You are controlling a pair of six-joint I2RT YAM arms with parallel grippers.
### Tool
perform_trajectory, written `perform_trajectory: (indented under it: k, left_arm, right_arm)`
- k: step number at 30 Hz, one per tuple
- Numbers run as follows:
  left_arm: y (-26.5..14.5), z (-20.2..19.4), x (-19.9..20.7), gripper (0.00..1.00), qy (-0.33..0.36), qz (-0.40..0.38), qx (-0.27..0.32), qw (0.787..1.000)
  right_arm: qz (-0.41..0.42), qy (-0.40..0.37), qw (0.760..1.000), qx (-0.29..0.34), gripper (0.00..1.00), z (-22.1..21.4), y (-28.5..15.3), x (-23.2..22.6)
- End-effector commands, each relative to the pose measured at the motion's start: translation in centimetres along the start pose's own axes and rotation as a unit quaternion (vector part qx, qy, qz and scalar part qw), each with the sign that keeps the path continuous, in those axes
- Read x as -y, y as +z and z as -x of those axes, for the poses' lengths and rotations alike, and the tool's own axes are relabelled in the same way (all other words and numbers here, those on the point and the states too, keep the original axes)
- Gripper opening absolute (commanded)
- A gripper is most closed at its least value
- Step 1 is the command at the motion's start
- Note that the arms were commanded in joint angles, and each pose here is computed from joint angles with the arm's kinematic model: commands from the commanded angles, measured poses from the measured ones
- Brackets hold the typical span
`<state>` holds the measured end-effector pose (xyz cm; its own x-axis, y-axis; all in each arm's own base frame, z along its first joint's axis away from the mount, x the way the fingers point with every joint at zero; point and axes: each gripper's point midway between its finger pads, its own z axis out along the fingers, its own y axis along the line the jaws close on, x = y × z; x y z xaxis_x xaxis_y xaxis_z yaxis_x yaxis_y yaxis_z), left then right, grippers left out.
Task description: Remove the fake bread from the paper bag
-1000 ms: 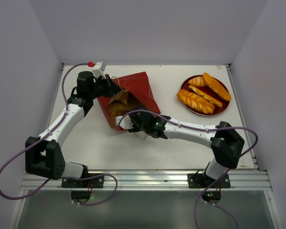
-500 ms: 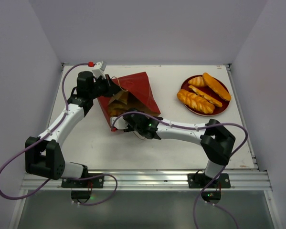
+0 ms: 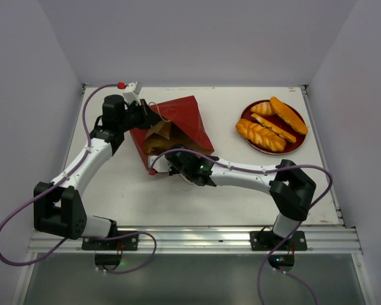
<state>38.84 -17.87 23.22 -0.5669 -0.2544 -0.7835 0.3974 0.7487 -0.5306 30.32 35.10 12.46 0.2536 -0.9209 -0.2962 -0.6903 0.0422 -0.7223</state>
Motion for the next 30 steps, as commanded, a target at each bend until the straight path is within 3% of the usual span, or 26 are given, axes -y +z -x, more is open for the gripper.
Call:
perform_trajectory:
  k: [1, 10, 17, 22, 30]
  left_arm:
    - [-0.4, 0.2, 0.0, 0.0, 0.005, -0.001, 0.006, 1.0]
    - [0.0, 1.8, -0.3, 0.0, 0.012, 0.015, 0.018, 1.0]
    - [0.1, 2.5, -0.6, 0.0, 0.009, 0.028, 0.025, 0.999]
    - [0.2, 3.1, -0.9, 0.0, 0.009, 0.038, 0.03, 0.999]
    - [0.2, 3.4, -1.8, 0.0, 0.002, 0.06, 0.031, 0.998]
  right_arm:
    - [-0.029, 0.023, 0.998, 0.051, 0.03, 1.5, -3.4, 2.8]
    - [-0.004, 0.033, 0.996, 0.084, 0.0, -1.2, -9.5, 3.3]
    - [0.071, 0.001, 0.993, 0.096, 0.0, -5.7, -14.3, -0.8]
    - [0.113, 0.018, 0.987, 0.116, 0.0, -7.8, -18.2, -1.8]
    - [0.073, 0.07, 0.985, 0.143, 0.0, -9.3, -22.5, 1.0]
